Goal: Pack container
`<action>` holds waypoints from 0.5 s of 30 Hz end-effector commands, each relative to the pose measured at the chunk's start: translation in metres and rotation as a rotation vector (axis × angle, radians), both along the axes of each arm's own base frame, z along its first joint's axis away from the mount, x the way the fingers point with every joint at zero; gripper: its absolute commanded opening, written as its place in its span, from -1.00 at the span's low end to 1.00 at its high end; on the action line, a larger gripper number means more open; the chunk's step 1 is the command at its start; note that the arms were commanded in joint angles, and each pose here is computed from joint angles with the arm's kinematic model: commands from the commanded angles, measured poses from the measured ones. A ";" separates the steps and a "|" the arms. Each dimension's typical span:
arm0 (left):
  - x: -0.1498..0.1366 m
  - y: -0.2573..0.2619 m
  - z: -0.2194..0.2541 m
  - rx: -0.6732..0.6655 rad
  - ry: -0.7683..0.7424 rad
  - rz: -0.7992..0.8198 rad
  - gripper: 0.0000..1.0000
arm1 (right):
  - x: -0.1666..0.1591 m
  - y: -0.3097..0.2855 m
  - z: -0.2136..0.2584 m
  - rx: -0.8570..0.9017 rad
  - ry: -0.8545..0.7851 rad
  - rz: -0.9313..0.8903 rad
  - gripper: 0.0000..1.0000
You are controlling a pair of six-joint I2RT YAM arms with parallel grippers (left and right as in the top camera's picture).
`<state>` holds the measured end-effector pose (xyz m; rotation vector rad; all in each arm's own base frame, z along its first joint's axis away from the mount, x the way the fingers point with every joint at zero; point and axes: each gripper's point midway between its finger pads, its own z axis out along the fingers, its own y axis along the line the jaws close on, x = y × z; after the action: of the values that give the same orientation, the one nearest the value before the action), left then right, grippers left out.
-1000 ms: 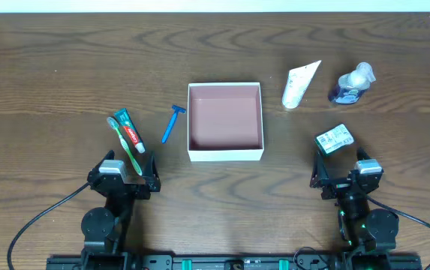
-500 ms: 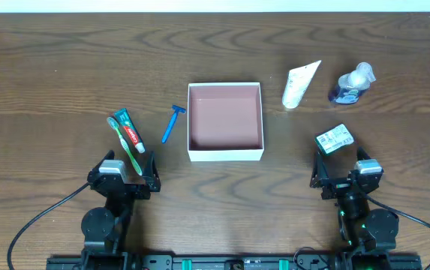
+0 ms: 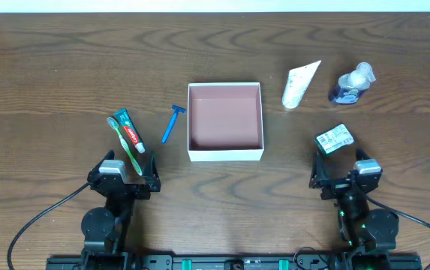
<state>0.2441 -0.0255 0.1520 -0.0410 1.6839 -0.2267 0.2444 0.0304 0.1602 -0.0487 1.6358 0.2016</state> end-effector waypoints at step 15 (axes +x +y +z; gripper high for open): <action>-0.001 -0.001 -0.017 0.008 0.054 -0.010 0.96 | -0.002 0.023 0.137 -0.060 0.161 0.146 0.99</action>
<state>0.2442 -0.0255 0.1515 -0.0415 1.6858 -0.2263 0.2338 0.0487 0.2700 -0.1608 1.7568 0.2691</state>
